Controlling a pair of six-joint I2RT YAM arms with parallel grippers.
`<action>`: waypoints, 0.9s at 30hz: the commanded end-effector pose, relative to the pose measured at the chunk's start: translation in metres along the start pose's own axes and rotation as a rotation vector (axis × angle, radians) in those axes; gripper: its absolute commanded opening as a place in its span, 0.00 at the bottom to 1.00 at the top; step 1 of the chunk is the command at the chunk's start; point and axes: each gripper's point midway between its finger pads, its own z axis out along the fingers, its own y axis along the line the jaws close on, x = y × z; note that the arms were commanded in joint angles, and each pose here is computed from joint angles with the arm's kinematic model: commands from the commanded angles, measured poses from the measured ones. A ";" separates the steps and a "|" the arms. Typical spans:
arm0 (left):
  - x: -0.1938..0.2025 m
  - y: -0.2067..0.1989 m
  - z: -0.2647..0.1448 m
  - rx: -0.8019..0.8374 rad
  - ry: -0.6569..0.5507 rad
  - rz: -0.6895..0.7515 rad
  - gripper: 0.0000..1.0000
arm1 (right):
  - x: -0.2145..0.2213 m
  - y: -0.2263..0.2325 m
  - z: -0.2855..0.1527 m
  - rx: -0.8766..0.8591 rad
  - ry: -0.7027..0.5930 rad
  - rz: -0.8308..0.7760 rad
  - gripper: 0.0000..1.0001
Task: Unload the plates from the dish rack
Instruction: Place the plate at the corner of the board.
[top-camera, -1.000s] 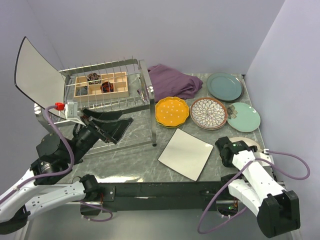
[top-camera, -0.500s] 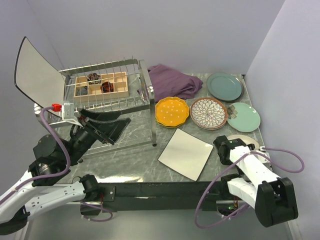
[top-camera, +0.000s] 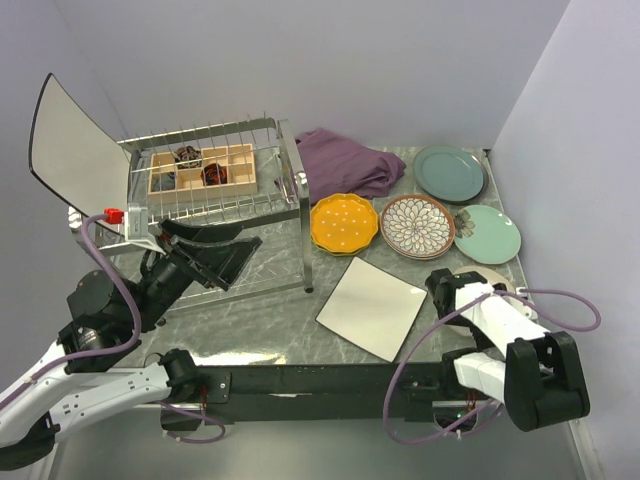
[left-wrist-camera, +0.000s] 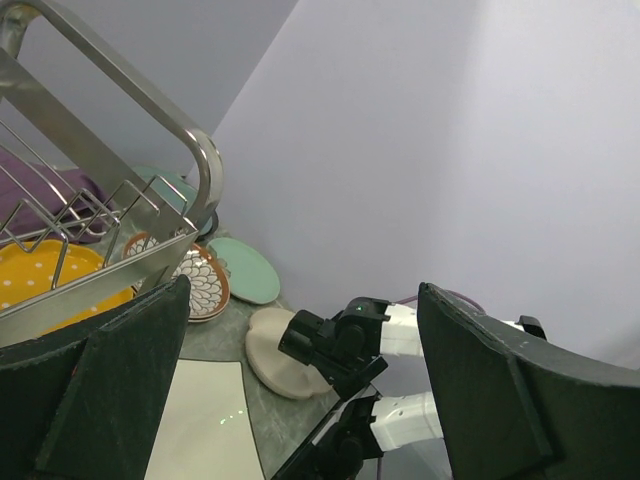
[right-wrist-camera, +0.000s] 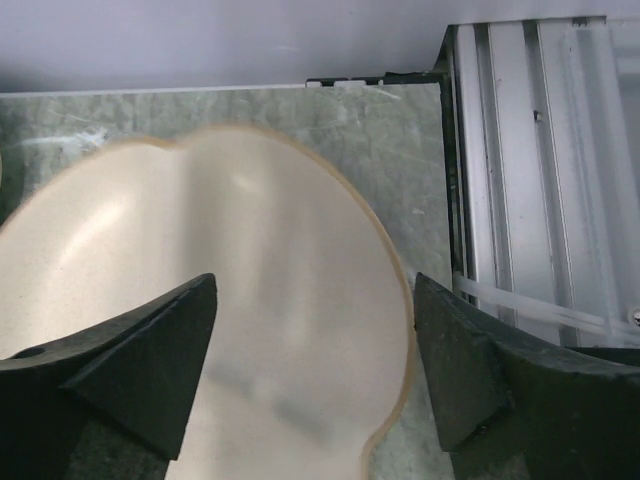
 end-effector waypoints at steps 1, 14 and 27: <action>-0.006 -0.007 -0.002 0.029 -0.020 -0.019 0.99 | -0.024 0.028 -0.002 -0.032 -0.080 0.292 0.88; -0.021 -0.016 0.000 0.024 -0.020 0.031 0.99 | -0.123 0.091 -0.065 -0.333 -0.021 0.254 0.92; -0.121 0.023 0.009 -0.476 -0.119 0.406 1.00 | -0.204 0.114 -0.315 -1.768 0.241 -0.105 0.91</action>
